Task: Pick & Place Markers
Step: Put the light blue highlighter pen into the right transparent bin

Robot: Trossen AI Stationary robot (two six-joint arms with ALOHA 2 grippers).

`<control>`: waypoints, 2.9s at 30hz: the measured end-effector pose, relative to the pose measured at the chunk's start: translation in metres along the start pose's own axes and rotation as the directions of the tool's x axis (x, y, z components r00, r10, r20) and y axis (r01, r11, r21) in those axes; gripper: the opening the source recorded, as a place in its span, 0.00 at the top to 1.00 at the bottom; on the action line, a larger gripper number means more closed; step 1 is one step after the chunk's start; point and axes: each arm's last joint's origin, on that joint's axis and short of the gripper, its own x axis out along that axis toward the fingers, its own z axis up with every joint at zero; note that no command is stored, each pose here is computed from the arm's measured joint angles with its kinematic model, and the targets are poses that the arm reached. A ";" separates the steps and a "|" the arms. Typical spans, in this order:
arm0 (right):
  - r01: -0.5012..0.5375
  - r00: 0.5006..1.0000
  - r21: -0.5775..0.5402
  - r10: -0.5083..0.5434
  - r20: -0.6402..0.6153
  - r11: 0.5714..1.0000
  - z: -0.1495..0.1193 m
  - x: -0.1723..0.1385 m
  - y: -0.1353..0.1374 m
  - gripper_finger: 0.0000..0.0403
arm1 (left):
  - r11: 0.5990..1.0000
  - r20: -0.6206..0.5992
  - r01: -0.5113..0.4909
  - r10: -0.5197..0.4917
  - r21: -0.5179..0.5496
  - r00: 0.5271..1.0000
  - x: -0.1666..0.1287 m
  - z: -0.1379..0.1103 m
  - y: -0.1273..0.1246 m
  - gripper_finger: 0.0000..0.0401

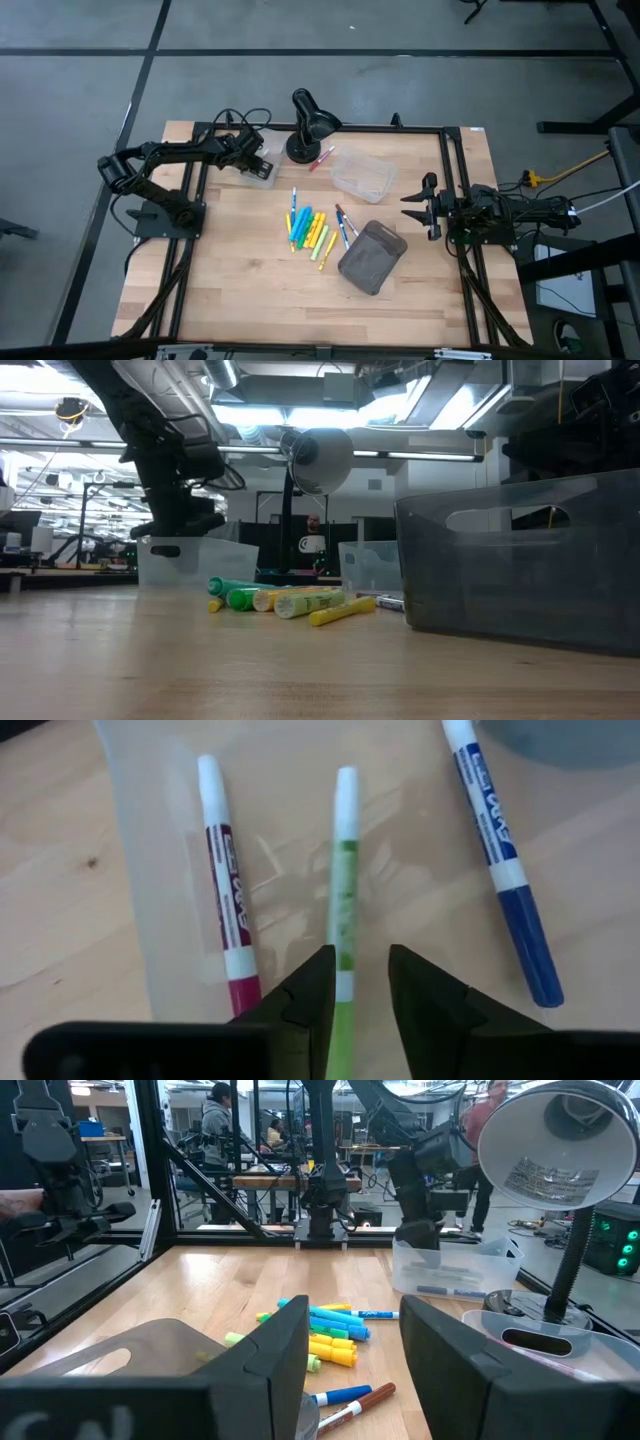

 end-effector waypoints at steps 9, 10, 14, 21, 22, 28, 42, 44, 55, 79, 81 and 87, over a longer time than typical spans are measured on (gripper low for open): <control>0.000 1.000 0.000 0.000 0.000 1.000 0.000 0.000 0.000 0.61 | 0.995 0.132 0.073 -0.082 0.071 0.988 -0.025 0.022 -0.006 0.82; 0.000 1.000 0.000 0.000 0.000 1.000 0.000 0.000 0.000 0.61 | 0.993 0.146 0.091 -0.101 0.072 0.984 -0.029 0.025 -0.007 0.82; 0.000 1.000 0.000 0.000 0.000 1.000 0.000 0.000 0.000 0.61 | 0.978 0.189 0.178 -0.196 0.106 0.962 -0.044 0.032 -0.010 0.84; 0.000 1.000 0.000 0.000 0.000 1.000 0.000 0.000 0.000 0.61 | 0.911 0.219 0.339 -0.389 0.234 0.895 -0.065 0.030 -0.026 0.84; 0.000 1.000 0.000 0.000 0.000 1.000 0.000 0.000 0.000 0.61 | 0.894 0.222 0.362 -0.422 0.264 0.879 -0.067 0.029 -0.030 0.84; 0.000 1.000 0.000 0.000 0.000 1.000 0.000 0.000 0.000 0.61 | 0.730 0.208 0.509 -0.644 0.456 0.736 -0.082 0.027 -0.056 0.85; 0.000 1.000 0.000 0.000 0.000 1.000 0.000 0.000 0.000 0.61 | 0.316 0.025 0.542 -0.879 0.778 0.476 -0.112 -0.007 -0.115 0.85; 0.000 1.000 0.000 0.000 0.000 1.000 0.000 0.000 0.000 0.61 | 0.255 -0.013 0.522 -0.891 0.814 0.455 -0.117 -0.016 -0.124 0.85; 0.000 1.000 0.000 0.000 0.000 1.000 0.000 0.000 0.000 0.61 | 0.108 -0.102 0.435 -0.895 0.894 0.433 -0.139 -0.064 -0.155 0.82; 0.000 1.000 0.000 0.000 0.000 1.000 0.000 0.000 0.000 0.61 | 0.465 -0.032 0.314 -0.520 0.828 0.854 -0.086 -0.097 -0.219 0.82; 0.000 1.000 0.000 0.000 0.000 1.000 0.000 0.000 0.000 0.61 | 0.507 -0.035 0.314 -0.486 0.803 0.873 -0.080 -0.094 -0.222 0.82; 0.000 1.000 0.000 0.000 0.000 1.000 0.000 0.000 0.000 0.61 | 0.678 -0.003 0.260 -0.356 0.688 0.934 -0.063 -0.085 -0.218 0.82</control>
